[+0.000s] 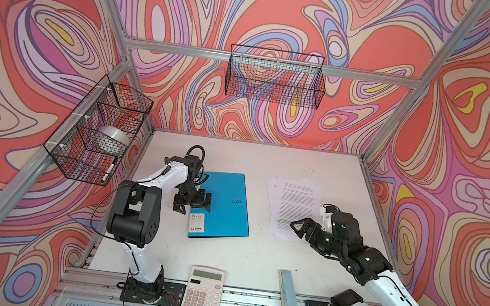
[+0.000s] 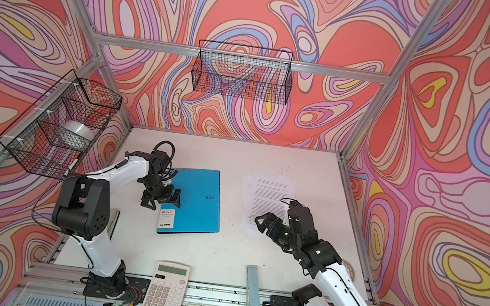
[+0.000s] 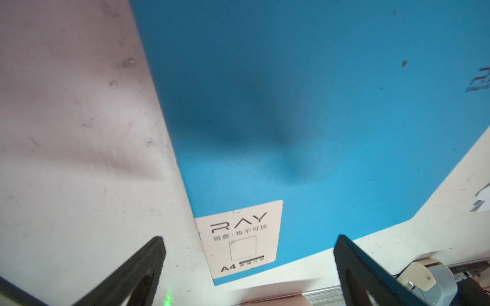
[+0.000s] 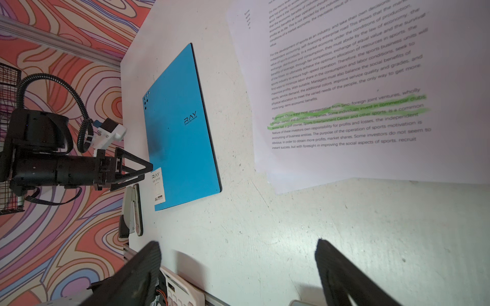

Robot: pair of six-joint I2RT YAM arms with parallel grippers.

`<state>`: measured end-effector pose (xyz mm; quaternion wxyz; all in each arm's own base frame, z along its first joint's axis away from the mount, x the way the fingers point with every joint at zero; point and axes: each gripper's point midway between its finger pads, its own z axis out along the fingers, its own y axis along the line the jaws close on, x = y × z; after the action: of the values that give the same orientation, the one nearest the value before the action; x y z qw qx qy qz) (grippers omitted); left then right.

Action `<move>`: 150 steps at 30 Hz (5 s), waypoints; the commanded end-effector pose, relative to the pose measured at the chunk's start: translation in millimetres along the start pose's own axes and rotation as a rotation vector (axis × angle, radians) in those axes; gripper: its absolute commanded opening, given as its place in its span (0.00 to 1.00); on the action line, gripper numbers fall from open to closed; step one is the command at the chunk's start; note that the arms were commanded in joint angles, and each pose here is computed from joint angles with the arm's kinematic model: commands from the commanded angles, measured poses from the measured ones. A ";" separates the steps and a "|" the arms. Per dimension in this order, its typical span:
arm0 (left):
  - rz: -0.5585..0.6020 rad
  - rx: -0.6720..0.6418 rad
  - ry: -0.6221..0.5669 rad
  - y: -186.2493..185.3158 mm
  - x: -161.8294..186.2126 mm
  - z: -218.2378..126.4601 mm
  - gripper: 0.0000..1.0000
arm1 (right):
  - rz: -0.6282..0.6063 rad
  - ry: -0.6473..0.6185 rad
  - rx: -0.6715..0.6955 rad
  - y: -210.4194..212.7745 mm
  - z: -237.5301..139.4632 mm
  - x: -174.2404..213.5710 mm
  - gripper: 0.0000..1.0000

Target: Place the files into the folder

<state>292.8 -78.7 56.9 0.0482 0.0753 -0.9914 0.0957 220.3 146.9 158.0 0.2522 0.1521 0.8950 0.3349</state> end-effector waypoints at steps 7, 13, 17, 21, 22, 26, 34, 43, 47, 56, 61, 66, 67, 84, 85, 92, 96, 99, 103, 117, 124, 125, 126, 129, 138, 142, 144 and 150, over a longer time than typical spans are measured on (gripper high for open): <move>0.034 -0.037 0.074 -1.8 1.9 19.7 1.00 | -0.006 0.024 -0.019 2.2 1.2 6.4 0.96; 0.036 -0.040 0.076 -2.5 -2.4 26.3 1.00 | 0.002 0.019 -0.025 2.9 -1.9 6.9 0.96; 0.059 -0.020 0.065 -9.8 -5.5 24.8 1.00 | 0.002 0.016 -0.028 4.2 -2.5 6.3 0.96; 0.079 0.024 0.041 -21.8 -12.7 24.0 1.00 | 0.002 0.019 -0.030 5.0 0.3 5.5 0.96; 0.079 0.035 0.038 -24.5 -14.4 24.2 1.00 | 0.004 0.017 -0.030 5.6 0.7 4.5 0.96; 0.073 0.077 0.018 -37.9 -24.8 25.0 1.00 | 0.006 0.021 -0.029 5.8 3.7 3.9 0.96; 0.087 0.157 -0.045 -76.1 -48.5 21.9 1.00 | 0.011 0.023 -0.043 6.8 10.4 3.5 0.96; 0.415 -0.134 -0.247 -51.0 -62.4 -54.5 1.00 | -0.008 0.011 -0.029 12.6 13.8 -6.1 0.96; 0.695 -0.350 -0.338 -32.4 -61.5 -83.4 1.00 | 0.000 0.012 -0.025 11.8 20.8 -8.4 0.96; 1.198 -0.632 -0.554 -56.3 -16.3 -74.3 1.00 | 0.009 0.037 -0.015 15.8 36.2 -13.4 0.96; 1.491 -0.660 -0.605 -75.5 29.5 -42.3 1.00 | 0.007 0.029 -0.008 19.5 39.6 -19.7 0.96; 1.632 -0.717 -0.646 -78.6 45.7 -16.5 1.00 | 0.003 0.019 0.010 21.0 39.8 -25.4 0.96; 1.634 -0.725 -0.667 -80.6 44.1 -14.8 1.00 | 0.005 0.014 0.012 21.2 39.3 -26.6 0.96; 1.695 -0.759 -0.752 -91.3 33.7 15.5 0.98 | 0.014 -0.022 -0.009 31.6 26.2 -34.1 0.96; 1.698 -0.762 -0.753 -90.8 33.6 17.0 0.98 | 0.014 -0.022 -0.009 31.9 25.5 -34.1 0.96; 1.688 -0.800 -0.795 -92.2 28.3 19.1 0.98 | 0.011 -0.020 -0.008 31.6 26.7 -34.1 0.96; 1.652 -0.837 -0.849 -96.3 20.9 10.7 0.98 | 0.007 -0.017 -0.012 32.8 27.3 -34.2 0.96; 1.630 -0.845 -0.864 -96.9 18.5 7.7 0.98 | 0.003 -0.014 -0.011 32.6 27.5 -34.0 0.96; 1.596 -0.849 -0.902 -98.0 16.6 2.1 0.98 | 0.002 -0.009 -0.011 32.0 28.7 -32.8 0.96; 1.462 -0.911 -1.024 -99.6 4.3 -18.1 0.99 | -0.014 0.051 -0.040 36.4 41.8 -26.0 0.96; 1.402 -0.930 -1.049 -96.3 1.2 -23.2 0.99 | -0.038 0.108 -0.070 45.4 59.0 -25.1 0.96; 1.393 -0.930 -1.052 -95.9 1.0 -23.8 0.99 | -0.042 0.117 -0.074 46.7 62.2 -25.5 0.96; 1.388 -0.928 -1.053 -95.7 0.9 -24.0 0.99 | -0.045 0.126 -0.076 47.4 65.3 -25.2 0.96; 1.364 -0.926 -1.057 -94.9 0.0 -25.5 0.99 | -0.051 0.144 -0.093 50.5 75.1 -25.8 0.96; 1.308 -0.936 -1.074 -93.3 -2.9 -31.0 0.99 | -0.046 0.212 -0.140 55.8 106.9 -23.0 0.96; 1.272 -0.952 -1.087 -92.3 -5.2 -36.3 0.99 | -0.047 0.231 -0.153 58.0 117.0 -22.7 0.96; 1.257 -0.954 -1.090 -91.9 -6.3 -37.4 0.99 | -0.044 0.243 -0.160 58.5 123.6 -22.8 0.96; 1.224 -0.951 -1.108 -91.9 -7.0 -42.4 0.99 | -0.026 0.277 -0.198 61.3 141.1 -20.8 0.96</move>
<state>310.8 -154.5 96.0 -0.4311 -0.4854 -0.6713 -0.3577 314.4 243.8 107.1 0.1383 0.0840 0.8969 0.4116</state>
